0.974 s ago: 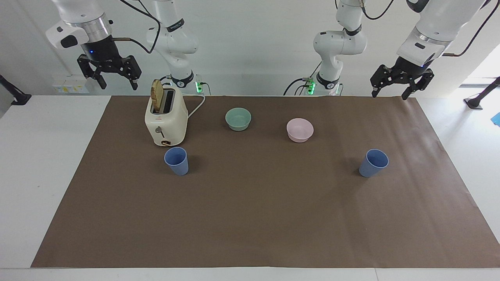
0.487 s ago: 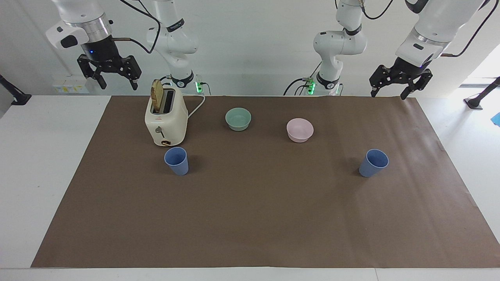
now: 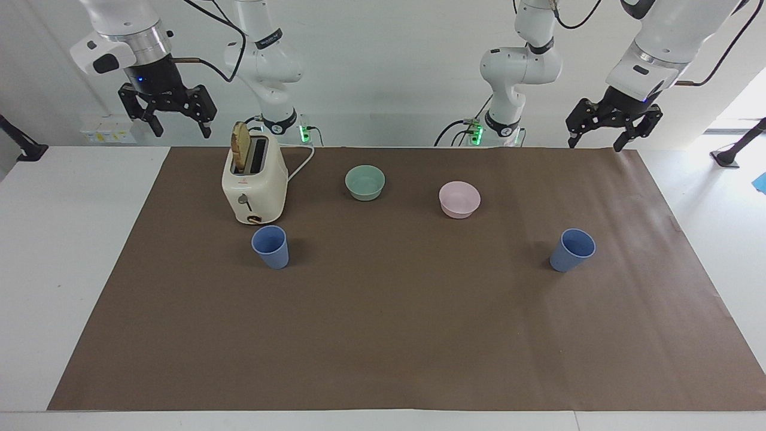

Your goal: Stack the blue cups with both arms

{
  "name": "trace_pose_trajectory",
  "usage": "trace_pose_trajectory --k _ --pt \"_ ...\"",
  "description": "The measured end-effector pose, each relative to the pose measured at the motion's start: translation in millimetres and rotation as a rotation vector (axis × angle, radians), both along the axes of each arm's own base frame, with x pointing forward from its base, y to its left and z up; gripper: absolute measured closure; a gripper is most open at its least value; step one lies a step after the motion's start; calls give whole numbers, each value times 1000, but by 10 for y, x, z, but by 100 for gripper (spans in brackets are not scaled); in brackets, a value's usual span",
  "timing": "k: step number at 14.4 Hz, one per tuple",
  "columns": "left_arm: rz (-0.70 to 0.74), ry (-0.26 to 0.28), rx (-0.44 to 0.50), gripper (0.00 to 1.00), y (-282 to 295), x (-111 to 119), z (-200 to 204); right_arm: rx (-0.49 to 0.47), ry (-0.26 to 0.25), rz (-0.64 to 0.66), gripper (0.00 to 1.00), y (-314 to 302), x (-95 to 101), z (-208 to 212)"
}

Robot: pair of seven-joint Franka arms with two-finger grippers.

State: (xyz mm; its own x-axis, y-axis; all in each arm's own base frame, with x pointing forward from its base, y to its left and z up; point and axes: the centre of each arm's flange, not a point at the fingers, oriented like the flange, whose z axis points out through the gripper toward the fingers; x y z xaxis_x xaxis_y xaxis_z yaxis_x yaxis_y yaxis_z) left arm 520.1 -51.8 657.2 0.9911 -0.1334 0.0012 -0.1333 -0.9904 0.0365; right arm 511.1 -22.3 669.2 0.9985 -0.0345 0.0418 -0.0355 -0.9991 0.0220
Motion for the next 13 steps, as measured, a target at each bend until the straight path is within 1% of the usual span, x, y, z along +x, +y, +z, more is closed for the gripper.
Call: trace_pose_trajectory --k 3,5,9,13 --pt "42 -36 -3 0 216 65 4 0 0 0 0 0 0 0" --pt "67 -43 -3 0 339 135 -120 0 0 0 0 0 0 0" --pt "98 -66 -3 0 477 382 -637 0 0 0 0 0 0 0" --pt "141 -70 0 0 694 656 -1216 0 0 0 0 0 0 0"
